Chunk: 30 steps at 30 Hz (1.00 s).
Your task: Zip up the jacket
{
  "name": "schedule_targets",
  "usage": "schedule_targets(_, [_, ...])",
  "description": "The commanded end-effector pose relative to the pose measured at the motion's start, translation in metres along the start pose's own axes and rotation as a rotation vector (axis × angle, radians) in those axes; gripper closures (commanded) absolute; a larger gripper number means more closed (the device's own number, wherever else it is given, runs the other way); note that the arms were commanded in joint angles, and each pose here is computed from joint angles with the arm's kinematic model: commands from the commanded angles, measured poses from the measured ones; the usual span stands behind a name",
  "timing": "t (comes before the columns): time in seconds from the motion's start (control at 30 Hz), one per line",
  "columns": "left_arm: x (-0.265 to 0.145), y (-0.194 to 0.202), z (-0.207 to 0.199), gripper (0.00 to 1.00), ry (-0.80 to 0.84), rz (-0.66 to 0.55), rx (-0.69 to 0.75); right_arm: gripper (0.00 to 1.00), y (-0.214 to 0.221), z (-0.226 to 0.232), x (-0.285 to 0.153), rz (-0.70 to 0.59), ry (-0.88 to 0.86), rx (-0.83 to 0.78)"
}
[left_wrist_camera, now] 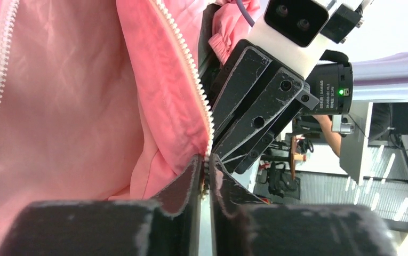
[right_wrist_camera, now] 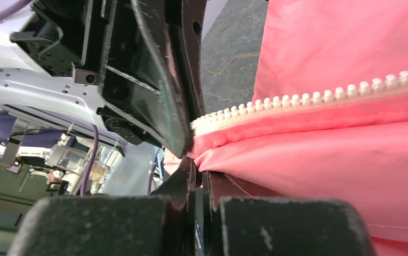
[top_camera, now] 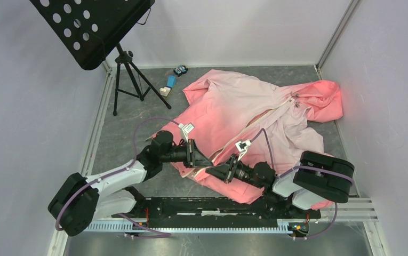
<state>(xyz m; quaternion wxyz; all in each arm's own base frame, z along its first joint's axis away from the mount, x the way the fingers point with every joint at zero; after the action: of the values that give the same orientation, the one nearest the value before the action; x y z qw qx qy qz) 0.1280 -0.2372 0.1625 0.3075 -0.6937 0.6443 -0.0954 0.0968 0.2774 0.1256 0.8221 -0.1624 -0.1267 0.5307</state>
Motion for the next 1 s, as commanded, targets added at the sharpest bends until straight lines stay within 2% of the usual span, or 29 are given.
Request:
schedule_targets(0.0, [-0.004, -0.004, -0.005, 0.71, -0.031, 0.009, 0.070, 1.00, -0.019, 0.030, 0.002, -0.084, -0.158, -0.094])
schedule_targets(0.1, [-0.012, -0.003, -0.006, 0.44, -0.084, 0.023, 0.102, 1.00, -0.023, 0.025, -0.005, -0.088, -0.154, -0.134])
schedule_targets(0.17, [-0.017, -0.001, -0.005, 0.32, -0.121, 0.022, 0.114, 1.00, -0.026, 0.023, -0.008, -0.080, -0.160, -0.148])
schedule_targets(0.23, [-0.022, 0.001, -0.004, 0.25, -0.145, 0.018, 0.119, 1.00, -0.028, 0.027, -0.014, -0.082, -0.199, -0.160])
schedule_targets(0.3, [-0.024, 0.004, -0.005, 0.24, -0.149, 0.022, 0.117, 1.00, -0.030, 0.030, -0.018, -0.073, -0.227, -0.172])
schedule_targets(0.5, [-0.027, 0.010, -0.007, 0.34, -0.111, -0.002, 0.083, 1.00, -0.032, 0.025, -0.022, -0.070, -0.205, -0.188])
schedule_targets(0.87, [-0.033, 0.027, 0.006, 0.70, -0.189, 0.086, 0.051, 1.00, -0.041, 0.024, -0.027, -0.095, -0.194, -0.211])
schedule_targets(0.97, [-0.037, 0.028, 0.003, 0.75, -0.185, 0.078, 0.059, 1.00, -0.045, 0.017, -0.029, -0.109, -0.157, -0.229])
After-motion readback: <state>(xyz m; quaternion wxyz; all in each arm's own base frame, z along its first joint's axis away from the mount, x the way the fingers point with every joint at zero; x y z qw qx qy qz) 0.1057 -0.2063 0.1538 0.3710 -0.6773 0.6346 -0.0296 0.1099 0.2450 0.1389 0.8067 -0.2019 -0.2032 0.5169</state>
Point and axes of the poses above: each gripper's point midway between its finger pads, its own x axis out along the fingers, its own z axis along the line the jaws close on, y = z × x, the point moved 6 cm from there along -x, back along the fingers, and after that the axes turned 15 degrees about x, right-handed, at the moved point
